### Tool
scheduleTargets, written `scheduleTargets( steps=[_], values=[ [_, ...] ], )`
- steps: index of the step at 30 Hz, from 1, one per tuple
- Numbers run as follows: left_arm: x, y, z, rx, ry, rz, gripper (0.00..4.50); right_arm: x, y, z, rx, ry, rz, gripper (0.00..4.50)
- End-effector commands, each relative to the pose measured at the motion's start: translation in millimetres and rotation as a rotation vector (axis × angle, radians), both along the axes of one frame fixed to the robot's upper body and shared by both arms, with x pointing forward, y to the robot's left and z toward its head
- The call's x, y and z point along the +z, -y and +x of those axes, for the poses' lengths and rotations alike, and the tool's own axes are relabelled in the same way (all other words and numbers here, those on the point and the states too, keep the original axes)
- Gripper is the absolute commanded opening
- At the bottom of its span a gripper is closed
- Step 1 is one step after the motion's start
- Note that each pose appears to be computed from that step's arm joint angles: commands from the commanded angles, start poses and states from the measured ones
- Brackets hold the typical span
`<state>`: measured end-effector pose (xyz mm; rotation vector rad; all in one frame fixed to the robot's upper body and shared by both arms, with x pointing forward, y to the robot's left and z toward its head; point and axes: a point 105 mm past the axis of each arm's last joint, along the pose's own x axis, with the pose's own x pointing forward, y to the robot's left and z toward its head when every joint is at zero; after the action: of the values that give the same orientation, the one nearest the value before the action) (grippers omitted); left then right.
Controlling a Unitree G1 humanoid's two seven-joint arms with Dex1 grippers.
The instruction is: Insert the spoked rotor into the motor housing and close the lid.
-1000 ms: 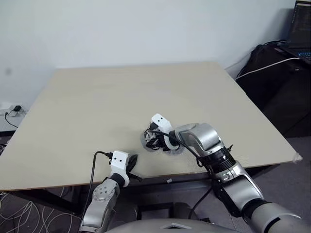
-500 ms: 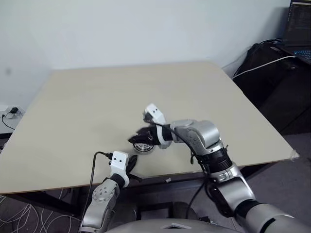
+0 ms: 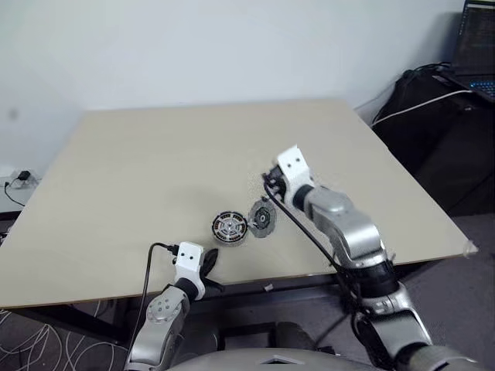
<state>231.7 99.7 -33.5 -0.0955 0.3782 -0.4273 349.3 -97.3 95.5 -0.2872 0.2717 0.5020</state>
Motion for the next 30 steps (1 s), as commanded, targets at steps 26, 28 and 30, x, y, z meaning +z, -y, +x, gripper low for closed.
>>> scheduleTargets(
  steps=[26, 28, 30],
  values=[
    [13, 1, 4, -0.043, 0.035, -0.002, 0.00, -31, -36, -63, 0.095, -0.069, 0.040, 0.04],
    [13, 1, 4, -0.042, 0.036, -0.002, 0.00, -30, -40, -61, 0.106, -0.062, 0.042, 0.04],
    [13, 1, 4, -0.041, 0.037, -0.002, 0.00, -30, -42, -60, 0.110, -0.060, 0.044, 0.04]
  ],
)
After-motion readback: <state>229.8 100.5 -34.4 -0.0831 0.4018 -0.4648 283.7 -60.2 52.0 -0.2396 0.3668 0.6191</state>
